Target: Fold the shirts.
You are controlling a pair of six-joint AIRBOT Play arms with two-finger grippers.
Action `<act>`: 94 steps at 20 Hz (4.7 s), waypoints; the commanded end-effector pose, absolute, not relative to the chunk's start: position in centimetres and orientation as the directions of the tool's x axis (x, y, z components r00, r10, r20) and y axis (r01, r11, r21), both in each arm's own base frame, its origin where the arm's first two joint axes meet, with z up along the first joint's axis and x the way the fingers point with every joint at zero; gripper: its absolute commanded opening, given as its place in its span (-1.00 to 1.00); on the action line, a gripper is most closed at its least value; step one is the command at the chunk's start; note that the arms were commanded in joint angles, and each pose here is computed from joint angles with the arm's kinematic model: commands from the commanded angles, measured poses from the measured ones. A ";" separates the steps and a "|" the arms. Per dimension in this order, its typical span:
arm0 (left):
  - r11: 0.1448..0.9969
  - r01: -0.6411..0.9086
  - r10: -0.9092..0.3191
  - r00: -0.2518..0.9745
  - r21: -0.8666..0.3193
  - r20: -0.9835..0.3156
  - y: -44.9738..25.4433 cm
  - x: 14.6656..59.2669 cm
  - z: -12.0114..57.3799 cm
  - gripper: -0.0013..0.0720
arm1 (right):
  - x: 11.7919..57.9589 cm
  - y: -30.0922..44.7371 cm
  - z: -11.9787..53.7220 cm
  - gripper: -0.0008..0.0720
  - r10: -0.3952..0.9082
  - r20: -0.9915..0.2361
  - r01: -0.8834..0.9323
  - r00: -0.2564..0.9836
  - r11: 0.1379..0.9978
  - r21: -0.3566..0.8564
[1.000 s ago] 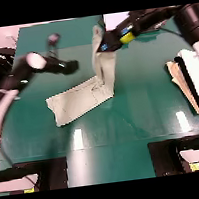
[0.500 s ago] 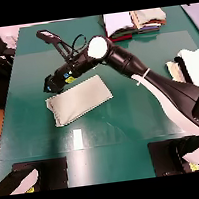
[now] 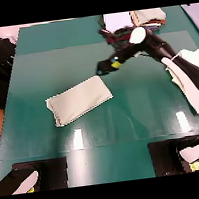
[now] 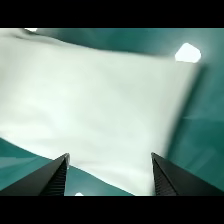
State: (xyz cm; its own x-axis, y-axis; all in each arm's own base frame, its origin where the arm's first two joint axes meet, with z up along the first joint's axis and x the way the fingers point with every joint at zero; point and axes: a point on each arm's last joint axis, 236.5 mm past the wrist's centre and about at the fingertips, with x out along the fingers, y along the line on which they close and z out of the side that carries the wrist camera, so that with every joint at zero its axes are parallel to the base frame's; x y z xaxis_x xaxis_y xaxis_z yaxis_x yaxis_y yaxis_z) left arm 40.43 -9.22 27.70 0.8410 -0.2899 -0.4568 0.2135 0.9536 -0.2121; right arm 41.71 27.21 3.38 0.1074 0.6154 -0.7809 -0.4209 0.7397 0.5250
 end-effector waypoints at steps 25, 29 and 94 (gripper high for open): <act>0.897 0.333 -0.436 0.777 -0.292 -0.455 -14.6 38.6 27.8 -0.91 | 50.3 25.1 4.6 -0.93 0.597 -0.764 -0.428 0.244 0.773 0.468; 0.842 0.461 -0.539 0.737 -0.281 -0.408 -20.0 36.7 28.9 -0.91 | 53.3 8.4 11.2 -0.93 0.402 -0.775 -0.208 0.488 0.916 0.344; 0.779 0.566 -0.624 0.652 -0.271 -0.431 -24.0 33.8 28.3 -0.90 | 37.8 8.6 19.5 -0.12 0.457 -0.662 -0.238 0.594 0.886 0.398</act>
State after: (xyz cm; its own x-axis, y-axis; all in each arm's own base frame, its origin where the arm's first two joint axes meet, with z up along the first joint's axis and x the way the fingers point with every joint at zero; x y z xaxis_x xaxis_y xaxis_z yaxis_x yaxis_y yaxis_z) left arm 33.70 -24.05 28.09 0.6458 -0.6236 -0.4406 0.5667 0.7782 -0.2708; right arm 37.76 1.71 18.62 0.6262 0.3516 -0.6959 -0.0716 0.9147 0.3977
